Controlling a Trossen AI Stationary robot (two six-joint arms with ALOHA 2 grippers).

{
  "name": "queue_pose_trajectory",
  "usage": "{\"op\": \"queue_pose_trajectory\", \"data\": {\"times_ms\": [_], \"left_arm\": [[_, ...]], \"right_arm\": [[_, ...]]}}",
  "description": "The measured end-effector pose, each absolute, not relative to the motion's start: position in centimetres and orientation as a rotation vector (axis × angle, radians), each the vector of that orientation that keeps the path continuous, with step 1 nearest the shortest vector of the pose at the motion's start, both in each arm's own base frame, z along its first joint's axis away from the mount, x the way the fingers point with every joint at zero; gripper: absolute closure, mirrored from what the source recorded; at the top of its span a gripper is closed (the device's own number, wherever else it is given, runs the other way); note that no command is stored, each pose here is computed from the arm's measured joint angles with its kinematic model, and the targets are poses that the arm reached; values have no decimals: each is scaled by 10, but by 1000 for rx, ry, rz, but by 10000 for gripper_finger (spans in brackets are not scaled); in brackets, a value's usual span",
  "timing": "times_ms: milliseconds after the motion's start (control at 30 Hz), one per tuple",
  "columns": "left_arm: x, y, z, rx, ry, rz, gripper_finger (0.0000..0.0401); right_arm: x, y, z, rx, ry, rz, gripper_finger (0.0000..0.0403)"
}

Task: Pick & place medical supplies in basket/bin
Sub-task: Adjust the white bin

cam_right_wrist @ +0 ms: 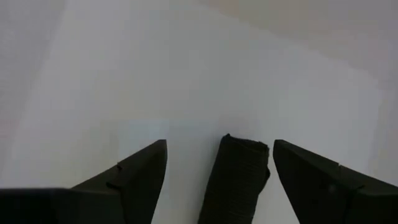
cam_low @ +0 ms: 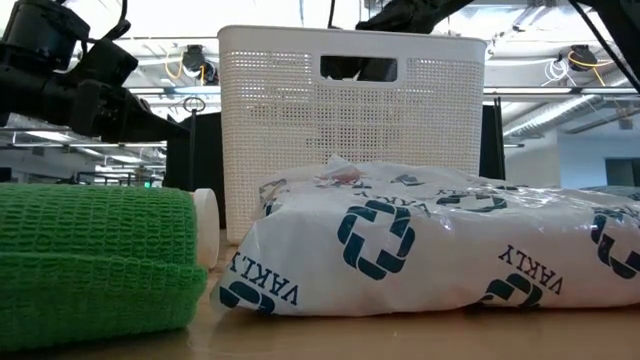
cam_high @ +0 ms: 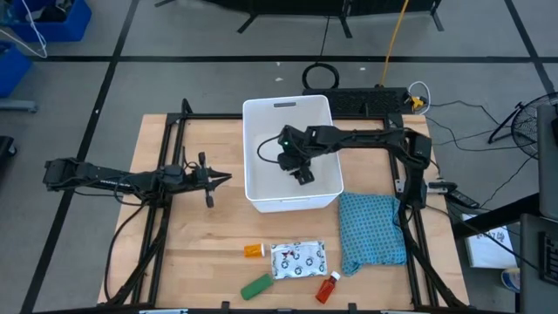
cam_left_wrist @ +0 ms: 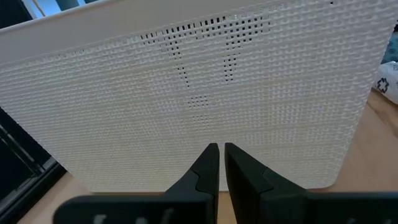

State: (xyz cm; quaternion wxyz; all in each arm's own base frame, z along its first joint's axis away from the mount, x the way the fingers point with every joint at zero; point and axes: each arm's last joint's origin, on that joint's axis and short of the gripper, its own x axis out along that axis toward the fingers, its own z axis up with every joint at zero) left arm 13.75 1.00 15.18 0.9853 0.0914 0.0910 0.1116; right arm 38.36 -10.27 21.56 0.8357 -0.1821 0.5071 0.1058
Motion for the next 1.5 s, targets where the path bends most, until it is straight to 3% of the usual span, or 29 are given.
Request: {"op": "queue_pose_trajectory", "data": {"times_ms": [233, 433, 633, 900, 1200, 1500], "left_arm": [[137, 10, 152, 186, 184, 224, 370], [137, 10, 151, 186, 189, 224, 370], [137, 10, 151, 185, 189, 224, 370], [137, 10, 151, 148, 184, 228, 370], [137, 14, 155, 28, 136, 389, 370], [144, 20, 179, -83, 67, 469, 371]], "right_arm": [[382, -95, 223, -407, 1080, 199, 117], [361, -81, 280, -508, 996, 14, 125], [321, -62, 346, -615, 882, -302, 140], [239, -40, 396, -419, 833, -622, 175], [174, -20, 354, -115, 984, -745, 256], [166, -10, 282, 39, 1033, -744, 364]]}}
